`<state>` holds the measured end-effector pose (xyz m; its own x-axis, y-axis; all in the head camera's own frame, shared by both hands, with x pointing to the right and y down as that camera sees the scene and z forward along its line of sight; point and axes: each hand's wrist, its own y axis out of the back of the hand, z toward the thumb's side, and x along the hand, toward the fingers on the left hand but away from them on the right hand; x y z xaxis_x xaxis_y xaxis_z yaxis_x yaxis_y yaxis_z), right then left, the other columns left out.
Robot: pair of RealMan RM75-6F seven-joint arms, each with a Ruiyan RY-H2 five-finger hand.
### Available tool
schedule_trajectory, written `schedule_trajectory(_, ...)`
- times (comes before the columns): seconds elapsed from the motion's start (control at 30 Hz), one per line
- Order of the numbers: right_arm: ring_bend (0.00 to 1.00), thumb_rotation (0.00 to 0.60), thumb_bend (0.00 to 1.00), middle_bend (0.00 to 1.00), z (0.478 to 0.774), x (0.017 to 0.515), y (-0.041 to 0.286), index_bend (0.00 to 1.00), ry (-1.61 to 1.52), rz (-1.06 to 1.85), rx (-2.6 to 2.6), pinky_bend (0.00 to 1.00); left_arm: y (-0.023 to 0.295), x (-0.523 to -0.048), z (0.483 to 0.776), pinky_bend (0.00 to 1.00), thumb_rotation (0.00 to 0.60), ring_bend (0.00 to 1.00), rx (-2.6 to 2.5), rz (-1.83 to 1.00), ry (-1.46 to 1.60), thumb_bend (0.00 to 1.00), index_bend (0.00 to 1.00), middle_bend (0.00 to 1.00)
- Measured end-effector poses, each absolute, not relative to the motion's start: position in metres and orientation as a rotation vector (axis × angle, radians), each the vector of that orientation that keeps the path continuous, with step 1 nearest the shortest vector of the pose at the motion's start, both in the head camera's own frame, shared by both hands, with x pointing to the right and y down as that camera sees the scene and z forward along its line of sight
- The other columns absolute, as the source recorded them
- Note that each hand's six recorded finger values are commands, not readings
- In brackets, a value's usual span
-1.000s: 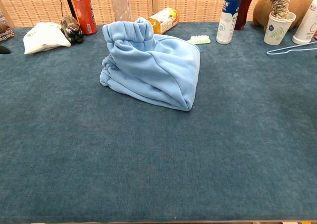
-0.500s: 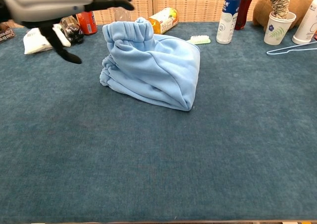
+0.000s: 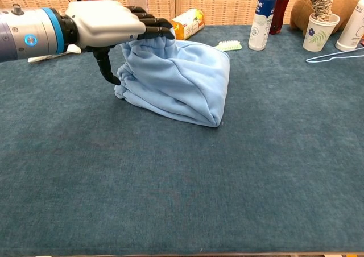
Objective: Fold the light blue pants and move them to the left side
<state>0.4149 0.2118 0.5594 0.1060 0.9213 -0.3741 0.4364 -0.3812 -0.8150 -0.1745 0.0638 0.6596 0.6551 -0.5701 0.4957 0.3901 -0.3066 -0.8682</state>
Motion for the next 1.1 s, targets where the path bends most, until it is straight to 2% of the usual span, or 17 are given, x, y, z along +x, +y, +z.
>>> schedule_trajectory(0.5, 0.00, 0.600, 0.00, 0.00, 0.562, 0.412, 0.208, 0.00, -1.280, 1.223, -1.876, 0.00, 0.059, -0.222, 0.701, 0.00, 0.594, 0.00, -1.691, -1.068, 0.351, 0.02, 0.00, 0.00)
schedule_trajectory(0.73, 0.00, 0.600, 0.00, 0.00, 0.562, 0.412, 0.208, 0.00, -1.278, 1.222, -1.880, 0.00, 0.071, -0.214, 0.722, 0.00, 0.592, 0.00, -1.714, -1.037, 0.383, 0.02, 0.00, 0.00)
schedule_trajectory(1.1, 0.00, 0.600, 0.00, 0.00, 0.559, 0.416, 0.209, 0.00, -1.289, 1.215, -1.881, 0.00, 0.072, -0.194, 0.732, 0.00, 0.600, 0.00, -1.686, -1.010, 0.434, 0.02, 0.00, 0.00)
